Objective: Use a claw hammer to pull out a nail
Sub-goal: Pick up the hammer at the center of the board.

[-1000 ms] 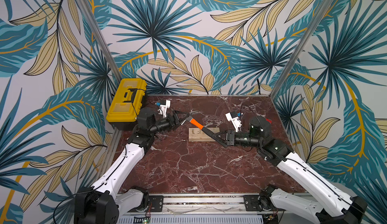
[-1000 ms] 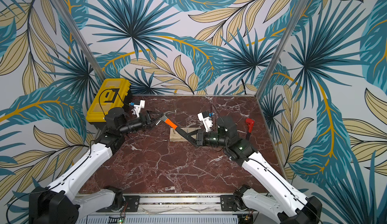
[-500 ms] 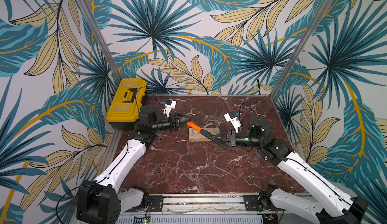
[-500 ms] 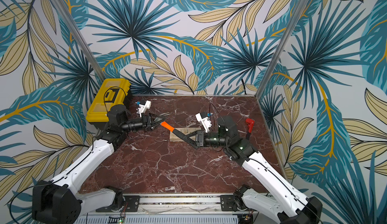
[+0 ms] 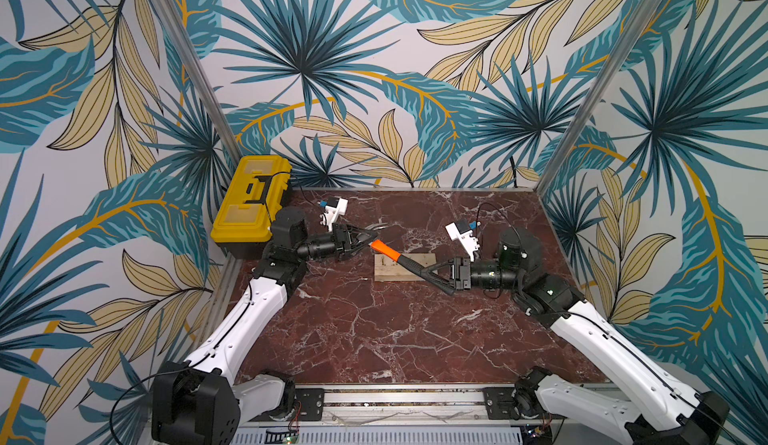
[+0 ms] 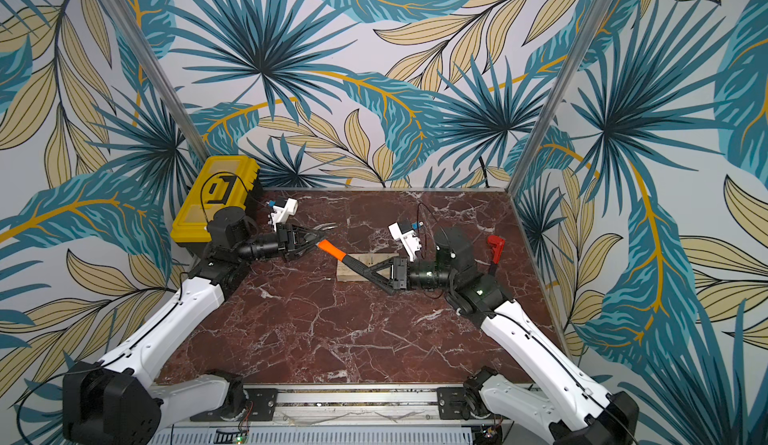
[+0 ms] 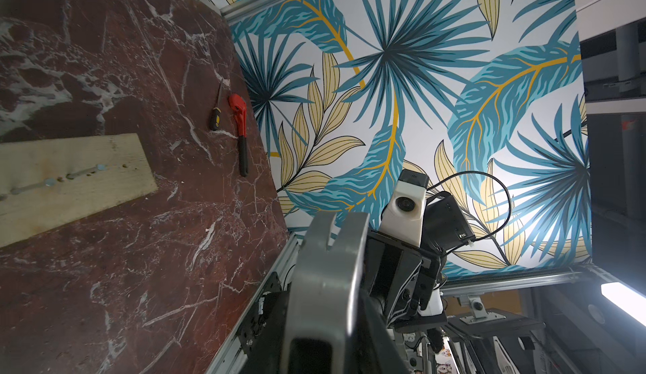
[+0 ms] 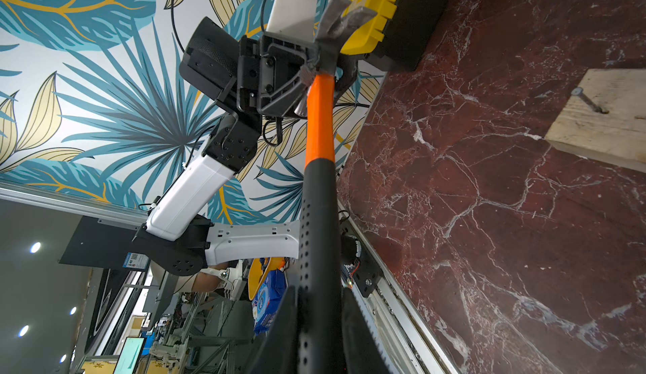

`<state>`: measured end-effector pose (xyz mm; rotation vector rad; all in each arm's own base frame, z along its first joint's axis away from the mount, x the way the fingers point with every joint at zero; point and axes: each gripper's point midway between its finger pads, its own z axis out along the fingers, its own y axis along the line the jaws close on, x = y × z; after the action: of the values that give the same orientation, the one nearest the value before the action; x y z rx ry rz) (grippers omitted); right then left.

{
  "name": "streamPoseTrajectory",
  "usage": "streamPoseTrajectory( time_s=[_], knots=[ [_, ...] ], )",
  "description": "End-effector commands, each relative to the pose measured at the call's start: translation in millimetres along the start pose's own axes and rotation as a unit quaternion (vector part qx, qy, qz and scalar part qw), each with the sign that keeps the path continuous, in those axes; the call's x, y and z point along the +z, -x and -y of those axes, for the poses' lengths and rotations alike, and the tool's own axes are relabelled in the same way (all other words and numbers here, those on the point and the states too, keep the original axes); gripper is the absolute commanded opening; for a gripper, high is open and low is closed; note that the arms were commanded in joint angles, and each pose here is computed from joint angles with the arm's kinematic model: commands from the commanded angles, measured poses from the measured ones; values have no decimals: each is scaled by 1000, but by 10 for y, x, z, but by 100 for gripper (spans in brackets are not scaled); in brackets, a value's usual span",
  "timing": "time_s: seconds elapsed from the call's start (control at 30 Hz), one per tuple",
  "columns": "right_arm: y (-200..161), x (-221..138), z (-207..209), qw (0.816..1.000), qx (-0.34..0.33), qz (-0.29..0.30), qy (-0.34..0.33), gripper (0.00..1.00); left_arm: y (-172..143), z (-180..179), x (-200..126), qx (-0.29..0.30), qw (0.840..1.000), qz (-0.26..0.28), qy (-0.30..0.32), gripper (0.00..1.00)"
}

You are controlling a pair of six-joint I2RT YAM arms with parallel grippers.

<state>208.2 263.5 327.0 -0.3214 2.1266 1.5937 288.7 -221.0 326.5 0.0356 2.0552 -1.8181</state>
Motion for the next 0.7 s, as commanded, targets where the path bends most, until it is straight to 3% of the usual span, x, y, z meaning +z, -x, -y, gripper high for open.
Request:
streamPoseTrajectory(
  time_s=[0.0,0.03,0.13,0.53,0.67],
  knots=[
    [275,-79,-155,998,-44,51,12,26,27,57,-25,28,999,23,6,0],
    [296,-93,-117,998,-38,57,5,35,57,44,-36,26,999,35,11,0],
    [343,-148,-44,997,-30,74,-8,48,122,33,-66,21,998,63,21,0],
    [427,-439,348,982,0,151,-113,68,291,-103,-253,-9,985,165,57,0],
    [472,-521,481,971,25,201,-125,82,399,-40,-367,-4,974,220,49,0]
  ],
)
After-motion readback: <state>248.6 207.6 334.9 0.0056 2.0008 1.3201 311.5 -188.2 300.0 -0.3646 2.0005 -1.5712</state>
